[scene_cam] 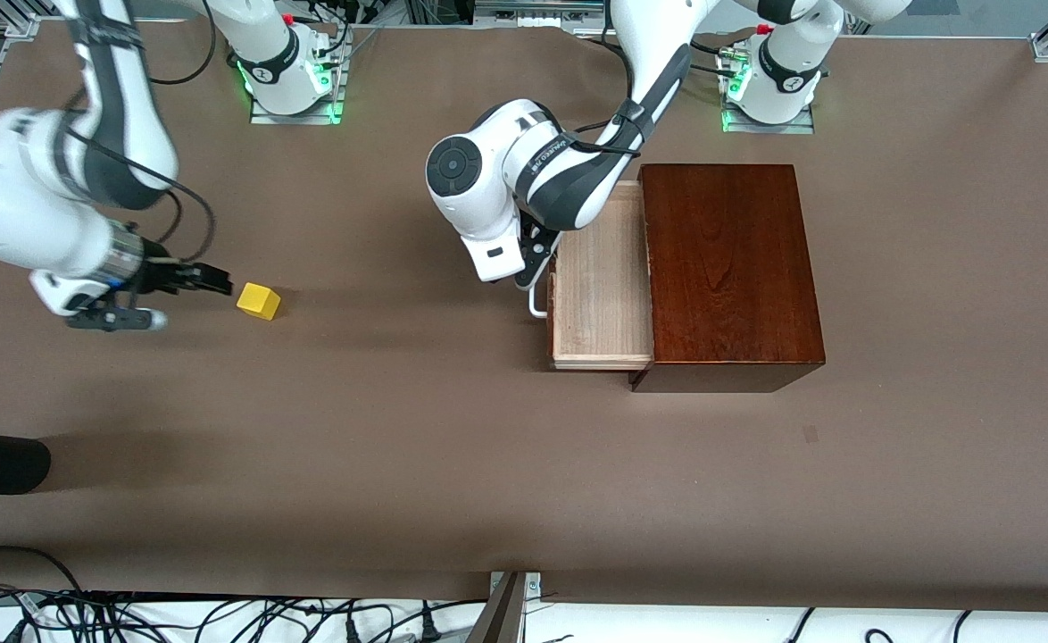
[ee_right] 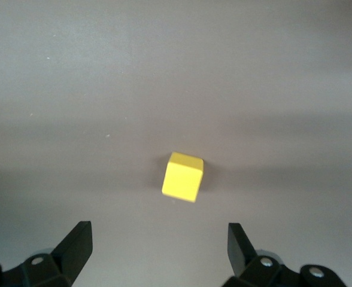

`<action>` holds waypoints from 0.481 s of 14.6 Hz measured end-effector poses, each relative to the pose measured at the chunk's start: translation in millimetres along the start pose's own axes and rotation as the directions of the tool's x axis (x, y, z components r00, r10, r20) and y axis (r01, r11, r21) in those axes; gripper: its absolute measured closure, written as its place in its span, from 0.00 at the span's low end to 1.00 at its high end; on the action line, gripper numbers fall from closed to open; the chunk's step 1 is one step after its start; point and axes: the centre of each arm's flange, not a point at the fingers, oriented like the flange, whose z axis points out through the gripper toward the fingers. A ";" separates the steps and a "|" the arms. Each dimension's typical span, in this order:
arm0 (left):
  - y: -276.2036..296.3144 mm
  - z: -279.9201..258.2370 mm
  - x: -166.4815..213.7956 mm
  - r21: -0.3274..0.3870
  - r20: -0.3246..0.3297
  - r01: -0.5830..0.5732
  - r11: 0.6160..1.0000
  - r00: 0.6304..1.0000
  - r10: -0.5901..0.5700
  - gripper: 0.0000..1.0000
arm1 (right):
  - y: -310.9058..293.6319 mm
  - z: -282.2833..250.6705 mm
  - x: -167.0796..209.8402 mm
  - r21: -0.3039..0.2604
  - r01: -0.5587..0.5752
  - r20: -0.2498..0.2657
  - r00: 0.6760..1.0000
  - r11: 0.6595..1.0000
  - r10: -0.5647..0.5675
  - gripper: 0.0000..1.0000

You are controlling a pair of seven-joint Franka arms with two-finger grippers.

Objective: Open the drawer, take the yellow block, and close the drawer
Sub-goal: 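Push the drawer front toward the box with the left gripper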

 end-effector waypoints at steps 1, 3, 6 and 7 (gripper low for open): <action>1.0 1.0 2.3 -0.002 -0.010 0.001 1.000 1.000 -0.001 0.99 | 1.7 -13.5 -0.1 0.001 0.001 0.000 1.000 1.000 -0.001 0.00; 2.3 5.3 4.1 -0.004 -0.034 -0.002 1.000 0.999 0.002 0.99 | 0.9 -35.9 -2.5 -0.006 0.012 0.010 1.000 1.000 -0.012 0.00; 2.9 10.4 2.9 -0.001 -0.044 -0.006 1.000 0.999 0.006 0.99 | 1.4 -82.7 -11.4 -0.039 0.027 0.039 0.999 0.999 -0.026 0.00; 2.8 10.8 2.2 -0.002 -0.049 -0.008 1.000 0.999 0.008 0.99 | 1.7 -98.4 -14.7 -0.049 0.027 0.044 0.999 0.998 -0.025 0.00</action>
